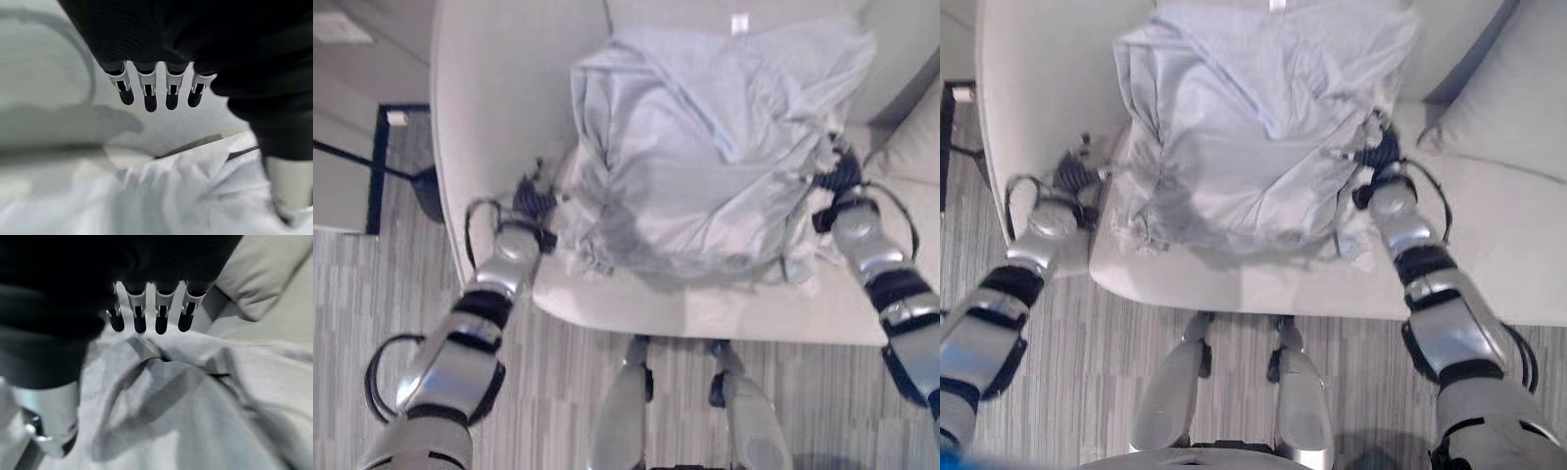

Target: Hang the clothes on the sofa on the clothes rack.

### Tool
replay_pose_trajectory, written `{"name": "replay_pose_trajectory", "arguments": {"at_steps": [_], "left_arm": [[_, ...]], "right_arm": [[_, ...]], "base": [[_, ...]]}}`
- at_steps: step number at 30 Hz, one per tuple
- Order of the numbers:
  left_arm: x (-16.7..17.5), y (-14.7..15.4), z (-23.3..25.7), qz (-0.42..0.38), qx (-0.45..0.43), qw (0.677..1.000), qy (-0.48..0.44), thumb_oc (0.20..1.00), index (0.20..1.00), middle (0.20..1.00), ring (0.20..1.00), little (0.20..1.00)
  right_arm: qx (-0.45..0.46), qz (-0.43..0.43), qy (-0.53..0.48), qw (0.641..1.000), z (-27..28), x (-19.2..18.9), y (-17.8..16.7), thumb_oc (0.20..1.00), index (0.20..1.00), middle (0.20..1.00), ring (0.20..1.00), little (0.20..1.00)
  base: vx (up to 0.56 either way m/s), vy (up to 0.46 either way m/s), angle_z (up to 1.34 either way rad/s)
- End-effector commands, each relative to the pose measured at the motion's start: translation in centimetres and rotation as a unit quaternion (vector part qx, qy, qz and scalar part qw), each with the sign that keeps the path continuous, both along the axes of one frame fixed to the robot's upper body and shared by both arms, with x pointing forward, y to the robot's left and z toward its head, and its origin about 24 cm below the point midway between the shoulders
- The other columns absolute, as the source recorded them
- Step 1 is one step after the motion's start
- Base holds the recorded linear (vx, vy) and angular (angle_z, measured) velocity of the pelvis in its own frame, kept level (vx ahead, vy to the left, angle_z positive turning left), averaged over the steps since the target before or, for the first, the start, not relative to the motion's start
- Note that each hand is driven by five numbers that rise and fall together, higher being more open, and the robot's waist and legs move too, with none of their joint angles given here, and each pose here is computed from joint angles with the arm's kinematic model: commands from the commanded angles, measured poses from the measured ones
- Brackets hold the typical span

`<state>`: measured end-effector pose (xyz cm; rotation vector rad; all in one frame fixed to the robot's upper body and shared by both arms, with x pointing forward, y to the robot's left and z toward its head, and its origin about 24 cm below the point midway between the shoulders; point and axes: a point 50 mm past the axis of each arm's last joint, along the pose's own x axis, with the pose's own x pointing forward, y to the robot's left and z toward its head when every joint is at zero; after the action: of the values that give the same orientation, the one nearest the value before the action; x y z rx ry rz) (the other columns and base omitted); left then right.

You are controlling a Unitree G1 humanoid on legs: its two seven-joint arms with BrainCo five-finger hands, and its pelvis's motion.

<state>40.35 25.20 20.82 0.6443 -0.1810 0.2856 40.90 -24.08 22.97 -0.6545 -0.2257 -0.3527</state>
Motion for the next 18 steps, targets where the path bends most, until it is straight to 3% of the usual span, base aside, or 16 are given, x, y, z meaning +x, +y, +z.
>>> {"name": "replay_pose_trajectory", "arguments": {"at_steps": [1,4,18], "left_arm": [[0.2,0.1,4.1,0.009,0.012,0.998,-0.062,1.000,1.000,1.000,1.000,1.000],[0.3,-2.1,11.4,0.004,0.069,0.988,-0.137,1.000,1.000,1.000,1.000,1.000],[-1.6,-2.3,17.6,0.012,0.128,0.969,-0.211,1.000,1.000,1.000,1.000,1.000]], "right_arm": [[0.004,-0.017,-0.060,0.998,3.5,-0.5,-1.2,1.000,1.000,1.000,1.000,1.000],[-0.013,-0.039,-0.136,0.990,9.8,-1.1,-1.4,1.000,1.000,1.000,1.000,1.000],[0.003,-0.065,-0.180,0.982,13.0,-3.0,-4.0,1.000,1.000,1.000,1.000,1.000]], "base": [[-0.05,-0.046,0.04],[-0.05,-0.048,0.00],[0.00,-0.001,0.00]]}}
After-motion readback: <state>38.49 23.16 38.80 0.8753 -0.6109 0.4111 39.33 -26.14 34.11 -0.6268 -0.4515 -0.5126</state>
